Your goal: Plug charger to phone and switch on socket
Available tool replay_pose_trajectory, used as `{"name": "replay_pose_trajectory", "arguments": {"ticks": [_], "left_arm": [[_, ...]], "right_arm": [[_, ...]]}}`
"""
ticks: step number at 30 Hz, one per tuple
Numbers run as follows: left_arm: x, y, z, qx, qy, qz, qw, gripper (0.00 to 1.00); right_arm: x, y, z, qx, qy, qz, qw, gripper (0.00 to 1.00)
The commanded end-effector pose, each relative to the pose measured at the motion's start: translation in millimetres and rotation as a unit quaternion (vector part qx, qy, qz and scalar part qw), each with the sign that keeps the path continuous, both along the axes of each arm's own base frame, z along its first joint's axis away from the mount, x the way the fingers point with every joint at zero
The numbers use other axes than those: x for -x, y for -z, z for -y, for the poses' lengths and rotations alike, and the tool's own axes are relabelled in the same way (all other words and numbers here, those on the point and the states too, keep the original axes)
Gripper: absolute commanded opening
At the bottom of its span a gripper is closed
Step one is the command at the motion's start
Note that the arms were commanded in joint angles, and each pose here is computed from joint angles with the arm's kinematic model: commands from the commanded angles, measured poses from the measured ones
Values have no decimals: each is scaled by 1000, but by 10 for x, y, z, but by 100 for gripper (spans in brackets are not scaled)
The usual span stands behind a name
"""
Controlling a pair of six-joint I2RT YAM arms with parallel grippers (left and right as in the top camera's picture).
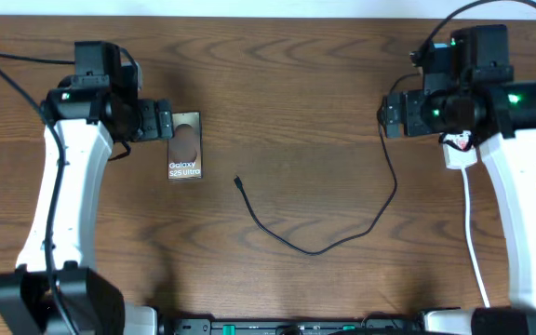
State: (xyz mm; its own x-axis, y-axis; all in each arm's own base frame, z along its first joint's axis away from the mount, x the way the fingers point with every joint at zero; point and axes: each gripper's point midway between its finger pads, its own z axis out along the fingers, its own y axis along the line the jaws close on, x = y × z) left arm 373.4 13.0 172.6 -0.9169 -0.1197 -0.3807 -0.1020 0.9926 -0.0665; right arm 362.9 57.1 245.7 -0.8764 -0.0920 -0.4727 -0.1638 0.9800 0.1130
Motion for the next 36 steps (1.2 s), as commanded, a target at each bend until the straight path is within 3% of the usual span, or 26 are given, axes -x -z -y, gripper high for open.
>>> {"name": "replay_pose_trajectory", "arguments": {"ticks": [1, 9, 20, 36], "left_arm": [[-87, 138, 65, -7, 13, -21, 1000, 98], [-144, 614, 213, -58, 39, -81, 994, 98], [-214, 1177, 280, -47, 26, -134, 990, 98], [-250, 1397, 324, -47, 29, -147, 988, 98]], "right_arm": [[-63, 1, 3, -6, 8, -3, 1000, 99], [-80, -29, -90, -30, -5, 3, 1000, 99], [-81, -27, -90, -30, -5, 3, 1000, 99], [-71, -21, -89, -30, -5, 0, 1000, 99]]}}
